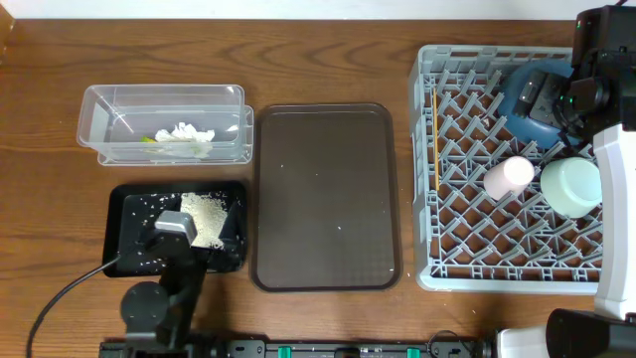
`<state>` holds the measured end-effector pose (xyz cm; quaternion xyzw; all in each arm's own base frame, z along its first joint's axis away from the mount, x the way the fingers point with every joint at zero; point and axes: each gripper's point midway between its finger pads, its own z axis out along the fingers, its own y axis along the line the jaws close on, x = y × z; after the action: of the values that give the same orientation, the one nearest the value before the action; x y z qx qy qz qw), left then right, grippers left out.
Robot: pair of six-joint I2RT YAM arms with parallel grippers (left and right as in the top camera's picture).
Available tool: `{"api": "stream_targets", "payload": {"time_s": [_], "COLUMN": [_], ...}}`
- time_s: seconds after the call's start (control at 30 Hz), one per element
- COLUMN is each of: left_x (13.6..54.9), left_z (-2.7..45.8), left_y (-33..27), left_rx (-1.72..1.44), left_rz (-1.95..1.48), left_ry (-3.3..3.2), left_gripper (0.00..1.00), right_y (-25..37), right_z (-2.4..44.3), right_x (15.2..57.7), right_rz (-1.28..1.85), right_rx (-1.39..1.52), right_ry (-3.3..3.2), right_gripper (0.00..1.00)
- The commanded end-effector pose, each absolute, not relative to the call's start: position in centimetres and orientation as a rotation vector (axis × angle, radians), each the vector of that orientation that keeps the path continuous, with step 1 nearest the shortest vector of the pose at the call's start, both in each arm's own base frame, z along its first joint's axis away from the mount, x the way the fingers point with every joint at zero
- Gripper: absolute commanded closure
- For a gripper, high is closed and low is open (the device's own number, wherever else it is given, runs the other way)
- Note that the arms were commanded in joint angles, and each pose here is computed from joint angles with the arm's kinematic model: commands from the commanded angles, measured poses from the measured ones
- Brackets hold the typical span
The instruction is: Sort waste into correct bins and load items into the dishwasher rack
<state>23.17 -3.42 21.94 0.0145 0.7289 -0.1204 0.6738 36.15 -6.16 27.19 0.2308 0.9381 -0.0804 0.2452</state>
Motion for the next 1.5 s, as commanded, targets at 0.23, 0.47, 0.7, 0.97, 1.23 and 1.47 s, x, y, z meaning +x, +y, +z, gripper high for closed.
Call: {"api": "stream_targets", "payload": {"time_s": [0.23, 0.47, 0.7, 0.97, 1.23, 1.47], "left_x": [24.6, 24.1, 24.1, 24.1, 24.1, 24.1], "left_z": [17.9, 13.5, 13.6, 13.6, 13.6, 13.6], "left_y": [-1.9, 3.1, 3.6, 3.6, 3.6, 3.6], "left_rx": [-0.008, -0.223, -0.240, -0.240, -0.240, -0.240], "left_rz": [-0.183, 0.023, 0.037, 0.037, 0.037, 0.037], "left_ry": [1.557, 1.719, 1.710, 1.714, 1.713, 1.714], "left_gripper": [0.00, 0.00, 0.00, 0.01, 0.01, 0.01], "right_y": [-6.4, -6.4, -6.4, -6.4, -6.4, -6.4], "right_z": [27.3, 27.3, 27.3, 27.3, 27.3, 27.3], "right_x": [36.2, 36.2, 36.2, 36.2, 36.2, 36.2], "right_rz": [-0.226, -0.226, -0.226, -0.226, -0.226, -0.226], "right_rx": [0.649, 0.649, 0.649, 0.650, 0.649, 0.649], "right_ry": [2.552, 2.552, 2.552, 2.552, 2.552, 2.552], "right_gripper": [0.01, 0.01, 0.01, 0.01, 0.01, 0.01]}}
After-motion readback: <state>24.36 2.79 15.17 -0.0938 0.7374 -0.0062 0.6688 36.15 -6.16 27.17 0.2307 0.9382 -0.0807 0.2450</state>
